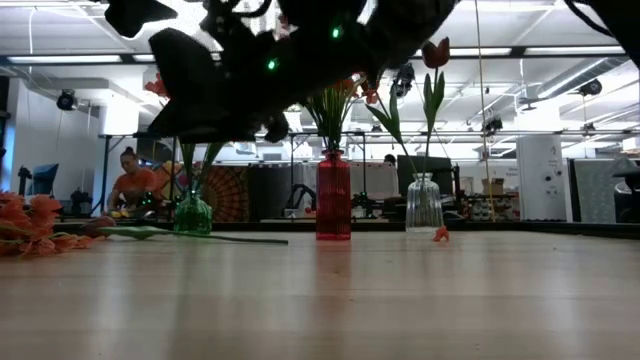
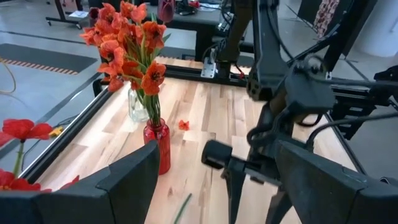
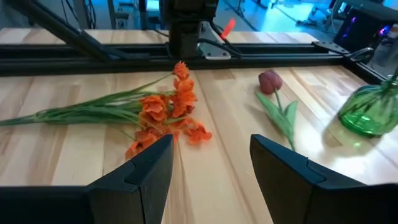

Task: Sort flowers into vase by color
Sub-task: Put the red flower into the transparent vase

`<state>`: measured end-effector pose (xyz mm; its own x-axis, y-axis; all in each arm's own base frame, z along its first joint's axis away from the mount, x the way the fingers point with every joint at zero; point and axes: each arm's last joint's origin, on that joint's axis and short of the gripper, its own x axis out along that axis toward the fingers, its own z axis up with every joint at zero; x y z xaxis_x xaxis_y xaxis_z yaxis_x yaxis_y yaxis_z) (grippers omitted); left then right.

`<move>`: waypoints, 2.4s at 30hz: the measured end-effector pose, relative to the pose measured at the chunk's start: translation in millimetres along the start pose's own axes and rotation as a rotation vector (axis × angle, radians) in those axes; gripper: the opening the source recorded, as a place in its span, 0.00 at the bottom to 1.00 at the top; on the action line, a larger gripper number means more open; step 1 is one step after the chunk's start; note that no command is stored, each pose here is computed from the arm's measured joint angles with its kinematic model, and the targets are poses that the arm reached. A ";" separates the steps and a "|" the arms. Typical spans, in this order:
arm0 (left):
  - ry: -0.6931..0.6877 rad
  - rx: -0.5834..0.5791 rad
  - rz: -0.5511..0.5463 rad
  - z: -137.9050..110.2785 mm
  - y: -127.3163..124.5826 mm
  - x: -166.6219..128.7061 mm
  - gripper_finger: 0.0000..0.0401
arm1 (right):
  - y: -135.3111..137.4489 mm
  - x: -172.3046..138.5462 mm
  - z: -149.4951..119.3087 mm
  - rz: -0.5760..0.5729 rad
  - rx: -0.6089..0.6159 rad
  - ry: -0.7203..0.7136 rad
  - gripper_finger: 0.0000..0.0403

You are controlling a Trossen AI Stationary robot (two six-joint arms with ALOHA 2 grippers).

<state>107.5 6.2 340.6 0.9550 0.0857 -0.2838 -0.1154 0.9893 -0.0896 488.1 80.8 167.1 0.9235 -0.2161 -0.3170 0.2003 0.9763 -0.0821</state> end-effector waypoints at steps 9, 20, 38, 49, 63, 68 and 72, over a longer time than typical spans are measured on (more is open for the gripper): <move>-0.002 0.000 0.000 0.3 0.0 0.5 0.75 | -5.9 18.9 -23.7 -0.021 0.034 -0.019 0.51; 0.000 0.000 0.001 0.4 -0.1 1.5 0.75 | -23.9 31.4 -48.6 -0.147 0.057 0.084 0.51; 0.006 0.016 0.002 0.2 -0.1 2.8 0.75 | -60.8 50.4 -85.2 -0.304 0.109 0.191 0.51; 0.007 0.020 0.002 0.2 -0.1 2.8 0.75 | -65.8 50.4 -89.8 -0.228 0.187 0.272 0.32; 0.008 0.038 0.002 0.1 -0.1 2.9 0.75 | -65.2 42.6 -78.5 -0.166 0.186 0.316 0.03; 0.008 0.038 0.002 0.1 -0.1 2.9 0.75 | -61.0 21.3 -64.2 -0.137 0.126 0.459 0.03; 0.008 0.038 0.002 0.1 0.0 2.9 0.75 | -57.7 1.8 -55.5 -0.065 0.107 0.601 0.03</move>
<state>110.3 6.4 339.9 0.9525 0.0873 -0.2916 -0.1072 0.9928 -0.0530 460.0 23.5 118.9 0.5688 -0.2135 -0.7943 0.3104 0.9500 -0.0331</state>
